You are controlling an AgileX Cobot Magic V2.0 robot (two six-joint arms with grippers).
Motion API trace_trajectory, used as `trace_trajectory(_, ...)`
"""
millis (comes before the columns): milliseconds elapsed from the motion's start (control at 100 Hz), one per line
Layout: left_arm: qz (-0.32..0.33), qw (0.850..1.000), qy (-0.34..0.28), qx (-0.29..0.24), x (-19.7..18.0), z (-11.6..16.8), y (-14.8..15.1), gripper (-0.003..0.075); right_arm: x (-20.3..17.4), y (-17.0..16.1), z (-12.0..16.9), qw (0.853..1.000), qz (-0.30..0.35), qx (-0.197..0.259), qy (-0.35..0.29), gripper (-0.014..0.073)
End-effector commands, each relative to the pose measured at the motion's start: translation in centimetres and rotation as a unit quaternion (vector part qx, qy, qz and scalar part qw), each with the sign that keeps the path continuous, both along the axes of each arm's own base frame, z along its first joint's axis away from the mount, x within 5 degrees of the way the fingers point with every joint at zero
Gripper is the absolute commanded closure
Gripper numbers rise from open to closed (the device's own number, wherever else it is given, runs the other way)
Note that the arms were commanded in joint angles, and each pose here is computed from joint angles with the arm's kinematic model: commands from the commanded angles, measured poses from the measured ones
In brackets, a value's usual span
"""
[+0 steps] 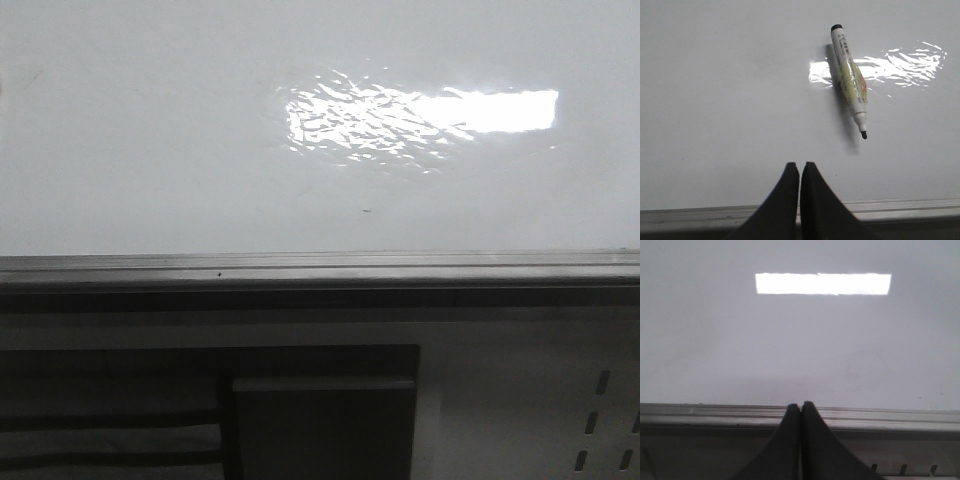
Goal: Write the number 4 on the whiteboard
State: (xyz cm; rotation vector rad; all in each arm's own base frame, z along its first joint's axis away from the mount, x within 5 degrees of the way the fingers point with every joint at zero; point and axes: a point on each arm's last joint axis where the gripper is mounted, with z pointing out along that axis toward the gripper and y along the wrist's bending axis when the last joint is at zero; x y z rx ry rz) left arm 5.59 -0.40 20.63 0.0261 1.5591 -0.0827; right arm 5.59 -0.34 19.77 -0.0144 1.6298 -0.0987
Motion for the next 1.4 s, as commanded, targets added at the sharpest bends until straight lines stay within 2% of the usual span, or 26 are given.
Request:
trace_trajectory(0,0.004,0.999,-0.041,-0.009,-0.1,0.0,0.1,0.0741,-0.1,0.0,0.1,0.999,0.0,-0.008,-0.037,0.0667)
trace_trajectory(780,0.004,0.999,-0.044,-0.009,-0.1,0.1,0.1,0.0741,-0.1,0.0,0.2,0.999,0.0,-0.018,-0.043,0.0667)
trace_trajectory(980,0.006,0.997,-0.078,-0.013,-0.2,0.8,0.1,0.0741,-0.1,0.0,0.4,0.999,0.001,-0.018,-0.052,0.0667)
trace_trajectory(1100,0.004,0.995,-0.098,-0.035,-0.5,2.2,0.2,0.0741,-0.4,0.1,2.2,0.996,0.003,0.022,-0.089,0.0667)
trace_trajectory(1210,-0.002,0.995,-0.09,-0.041,-1.1,4.5,0.1,0.0741,-1.2,0.1,5.3,0.994,0.004,0.025,-0.107,0.0667)
trace_trajectory(1310,-0.009,0.997,-0.073,-0.04,-1.6,7.2,0.0,0.0741,-1.8,0.2,8.1,0.995,0.004,0.026,-0.095,0.0667)
trace_trajectory(1390,-0.012,0.997,-0.064,-0.038,-1.9,9.8,-0.1,0.0741,-1.9,0.2,10.0,0.998,0.004,0.027,-0.062,0.0667)
